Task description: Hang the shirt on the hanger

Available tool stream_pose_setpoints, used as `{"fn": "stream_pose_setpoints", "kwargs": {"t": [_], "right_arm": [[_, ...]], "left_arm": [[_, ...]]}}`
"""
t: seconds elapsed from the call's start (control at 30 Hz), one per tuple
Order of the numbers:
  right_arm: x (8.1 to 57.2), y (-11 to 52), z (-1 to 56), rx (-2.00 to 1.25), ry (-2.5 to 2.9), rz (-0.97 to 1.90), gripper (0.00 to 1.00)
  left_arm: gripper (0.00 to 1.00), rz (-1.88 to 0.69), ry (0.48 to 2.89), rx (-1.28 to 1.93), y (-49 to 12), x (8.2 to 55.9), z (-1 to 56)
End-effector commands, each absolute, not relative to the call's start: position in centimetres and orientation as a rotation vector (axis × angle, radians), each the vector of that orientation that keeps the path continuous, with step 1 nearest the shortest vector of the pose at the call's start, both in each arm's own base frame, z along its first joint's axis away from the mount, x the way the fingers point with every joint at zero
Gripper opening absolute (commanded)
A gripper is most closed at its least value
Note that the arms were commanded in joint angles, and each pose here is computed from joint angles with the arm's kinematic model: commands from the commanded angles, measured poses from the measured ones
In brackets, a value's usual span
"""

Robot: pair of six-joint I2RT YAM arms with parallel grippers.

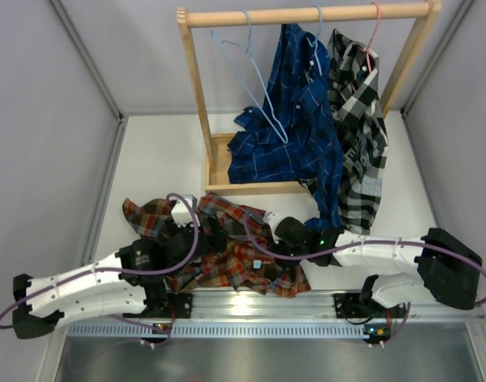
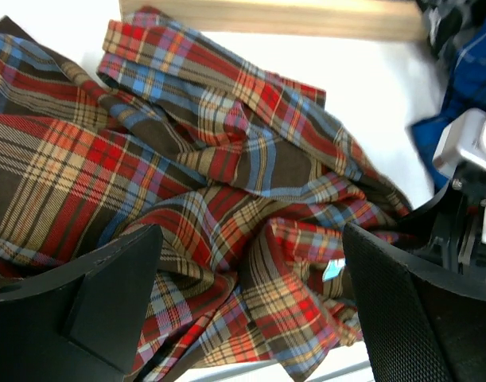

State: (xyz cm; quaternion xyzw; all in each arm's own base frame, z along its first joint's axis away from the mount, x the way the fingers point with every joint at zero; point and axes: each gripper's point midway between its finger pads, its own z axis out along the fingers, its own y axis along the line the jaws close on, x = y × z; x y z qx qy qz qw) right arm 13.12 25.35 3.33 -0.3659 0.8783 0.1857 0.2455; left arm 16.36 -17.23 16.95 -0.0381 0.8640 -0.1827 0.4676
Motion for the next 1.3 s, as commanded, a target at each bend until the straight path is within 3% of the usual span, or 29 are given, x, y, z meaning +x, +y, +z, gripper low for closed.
{"fn": "stream_pose_setpoints", "kwargs": {"t": [0.0,0.07,0.1,0.3,0.57,0.7,0.77,0.8,0.83,0.93,1.0,1.2,1.23,1.27], "right_arm": [[14.9,29.1,6.5,-0.965,2.219,0.536,0.24],[15.6,28.9,7.8,-0.915,2.186,0.486,0.22],[15.7,28.9,8.7,-0.909,2.179,0.468,0.16],[16.8,28.1,16.6,-0.771,2.054,0.494,0.0],[16.5,26.7,19.1,-0.685,1.998,0.554,0.0],[16.5,25.8,19.0,-0.64,1.996,0.551,0.0],[16.5,25.5,19.1,-0.624,1.992,0.55,0.0],[16.6,25.5,19.1,-0.617,1.993,0.542,0.0],[16.8,25.2,19.0,-0.597,1.996,0.529,0.0],[16.8,25.4,19.9,-0.589,1.981,0.554,0.0],[16.7,26.1,22.6,-0.608,1.938,0.596,0.0],[14.8,28.0,38.4,-0.713,1.625,0.838,0.0],[13.9,28.2,40.2,-0.769,1.587,0.872,0.0],[13.1,27.8,44.8,-0.766,1.498,0.927,0.0]], "left_arm": [[0.98,-0.441,2.158,-0.032,-17.5,15.9,16.7],[0.98,-0.441,2.166,0.011,-18.0,15.8,17.0],[0.98,-0.449,2.172,0.029,-18.6,15.8,17.3],[0.98,-0.573,2.183,0.225,-23.1,15.2,19.2],[0.96,-0.522,2.305,0.138,-26.0,15.7,14.7],[0.85,-0.569,2.326,0.113,-26.7,15.3,13.5],[0.75,-0.626,2.325,0.122,-27.5,15.0,13.3],[0.64,-0.646,2.322,0.133,-27.7,14.9,13.4],[0.37,-0.663,2.322,0.141,-28.0,14.7,13.4],[0.01,-0.674,2.275,0.195,-28.1,15.0,15.1],[0.0,-0.589,2.235,0.272,-26.7,15.5,16.7],[0.0,-0.533,1.856,0.502,-23.0,16.9,35.0],[0.0,-0.602,1.751,0.481,-22.1,16.5,41.0],[0.0,-0.606,1.704,0.501,-21.7,16.4,43.4]]}}
